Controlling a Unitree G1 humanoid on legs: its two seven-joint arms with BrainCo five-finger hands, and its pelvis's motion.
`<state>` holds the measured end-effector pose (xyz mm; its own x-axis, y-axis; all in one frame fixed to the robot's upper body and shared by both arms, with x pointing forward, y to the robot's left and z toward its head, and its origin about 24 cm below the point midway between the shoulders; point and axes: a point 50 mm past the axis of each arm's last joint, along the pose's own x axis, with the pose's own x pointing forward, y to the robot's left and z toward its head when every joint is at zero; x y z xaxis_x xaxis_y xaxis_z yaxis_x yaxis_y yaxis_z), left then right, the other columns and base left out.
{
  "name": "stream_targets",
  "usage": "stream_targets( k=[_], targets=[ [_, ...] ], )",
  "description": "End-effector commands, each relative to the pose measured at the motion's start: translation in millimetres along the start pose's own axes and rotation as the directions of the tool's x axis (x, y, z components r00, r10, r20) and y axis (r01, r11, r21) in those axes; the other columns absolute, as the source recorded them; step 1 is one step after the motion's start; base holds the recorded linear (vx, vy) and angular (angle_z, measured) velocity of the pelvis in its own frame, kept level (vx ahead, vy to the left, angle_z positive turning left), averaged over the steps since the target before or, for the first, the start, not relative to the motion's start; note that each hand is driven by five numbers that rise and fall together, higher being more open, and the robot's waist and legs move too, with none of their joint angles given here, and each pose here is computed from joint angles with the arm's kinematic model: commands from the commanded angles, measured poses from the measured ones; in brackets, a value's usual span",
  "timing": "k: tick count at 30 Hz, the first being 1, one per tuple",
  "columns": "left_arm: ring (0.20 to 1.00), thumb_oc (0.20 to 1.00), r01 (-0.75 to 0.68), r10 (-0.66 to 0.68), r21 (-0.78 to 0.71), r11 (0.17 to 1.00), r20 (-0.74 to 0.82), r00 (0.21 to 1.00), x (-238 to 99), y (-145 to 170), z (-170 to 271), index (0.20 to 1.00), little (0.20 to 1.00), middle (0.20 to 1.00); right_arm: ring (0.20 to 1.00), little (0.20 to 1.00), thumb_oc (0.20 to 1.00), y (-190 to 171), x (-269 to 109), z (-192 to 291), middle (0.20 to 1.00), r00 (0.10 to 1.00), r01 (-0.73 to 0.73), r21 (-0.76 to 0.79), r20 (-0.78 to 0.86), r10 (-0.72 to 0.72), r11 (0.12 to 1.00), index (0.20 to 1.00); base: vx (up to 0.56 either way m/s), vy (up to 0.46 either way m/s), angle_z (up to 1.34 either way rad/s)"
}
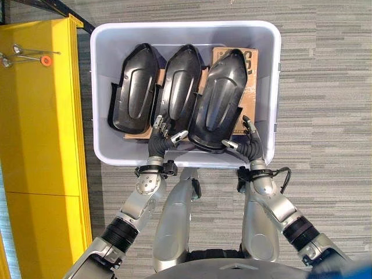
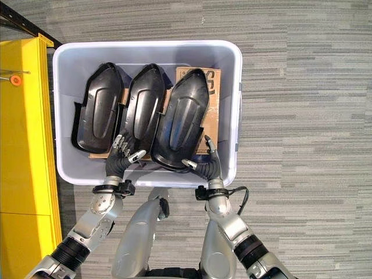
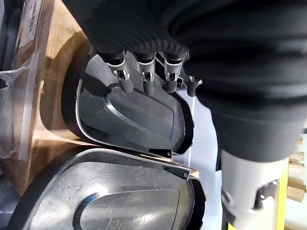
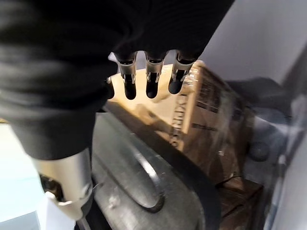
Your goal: Move parts from the plastic box to the shelf.
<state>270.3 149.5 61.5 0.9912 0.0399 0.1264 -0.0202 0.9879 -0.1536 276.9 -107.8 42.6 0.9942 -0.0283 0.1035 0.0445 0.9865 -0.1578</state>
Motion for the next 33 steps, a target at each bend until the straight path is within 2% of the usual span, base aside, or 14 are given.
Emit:
stream_targets(
  k=[1, 14, 24, 33],
  targets=[
    [1.000, 1.000, 0.016, -0.014, -0.020, 1.000, 0.079, 0.997, 0, -2, 16, 1.000, 1.000, 1.000, 1.000, 1.000, 1.000, 13, 6, 8, 1.000, 1.000, -0.008, 0.088, 0.008, 0.007, 0.996, 1.000, 0.00, 0.000, 0.00],
    [1.000, 1.000, 0.030, -0.027, -0.057, 0.998, 0.059, 0.998, 2, -12, 13, 1.000, 1.000, 1.000, 1.000, 1.000, 1.000, 33, 20, -1, 1.000, 0.994, 0.025, 0.128, -0.105, -0.011, 0.992, 1.000, 0.00, 0.000, 0.00],
    [1.000, 1.000, 0.045, -0.042, -0.074, 0.996, 0.047, 0.998, 5, -17, 12, 1.000, 1.000, 1.000, 1.000, 1.000, 1.000, 35, 41, -7, 1.000, 0.974, 0.116, 0.155, -0.211, -0.082, 0.981, 1.000, 0.00, 0.003, 0.01],
    [1.000, 1.000, 0.071, -0.065, -0.087, 0.994, 0.068, 0.996, 8, -23, 16, 1.000, 1.000, 1.000, 1.000, 1.000, 1.000, 14, 65, -24, 1.000, 0.917, 0.240, -0.032, -0.321, -0.238, 0.970, 1.000, 0.01, 0.013, 0.02]
  ],
)
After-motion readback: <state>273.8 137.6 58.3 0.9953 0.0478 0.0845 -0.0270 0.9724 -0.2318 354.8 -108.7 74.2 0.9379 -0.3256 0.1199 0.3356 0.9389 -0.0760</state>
